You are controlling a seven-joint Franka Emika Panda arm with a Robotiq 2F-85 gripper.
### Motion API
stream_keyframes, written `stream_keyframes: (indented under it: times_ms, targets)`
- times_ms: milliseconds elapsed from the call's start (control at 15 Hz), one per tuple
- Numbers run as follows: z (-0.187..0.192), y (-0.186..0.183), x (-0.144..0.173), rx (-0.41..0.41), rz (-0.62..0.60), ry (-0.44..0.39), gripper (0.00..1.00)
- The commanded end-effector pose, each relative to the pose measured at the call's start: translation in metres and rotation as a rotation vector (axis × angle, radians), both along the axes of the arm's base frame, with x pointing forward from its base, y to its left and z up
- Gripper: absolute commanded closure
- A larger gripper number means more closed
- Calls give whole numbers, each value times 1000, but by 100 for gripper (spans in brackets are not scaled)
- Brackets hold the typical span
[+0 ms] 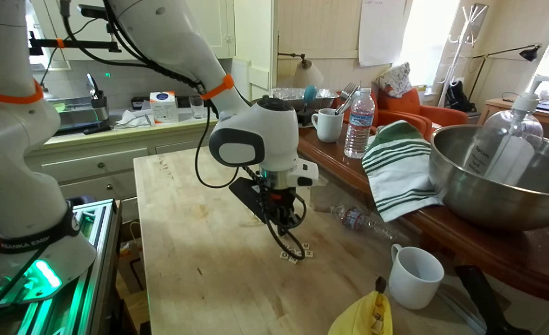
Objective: Spell the word 'Petals'.
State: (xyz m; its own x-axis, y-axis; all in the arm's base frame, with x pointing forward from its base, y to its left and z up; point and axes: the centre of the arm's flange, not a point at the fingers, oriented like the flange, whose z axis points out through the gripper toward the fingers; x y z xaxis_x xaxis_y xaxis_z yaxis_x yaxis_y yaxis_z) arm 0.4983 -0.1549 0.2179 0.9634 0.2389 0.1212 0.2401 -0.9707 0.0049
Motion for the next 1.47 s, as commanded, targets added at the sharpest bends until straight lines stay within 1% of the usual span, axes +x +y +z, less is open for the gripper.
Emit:
stream_keyframes:
  times_ms: [0, 133, 333, 667, 1133, 1400]
  targets:
    - [-8, 5, -8, 4, -15, 39, 100]
    - [-7, 9, -11, 5, -31, 42, 100]
    - [-4, 16, -15, 6, -89, 46, 100]
    - [-3, 28, -20, 6, -208, 52, 100]
    - [-3, 41, -18, 15, -399, 60, 100]
    - [-2, 48, -18, 26, -469, 68, 100]
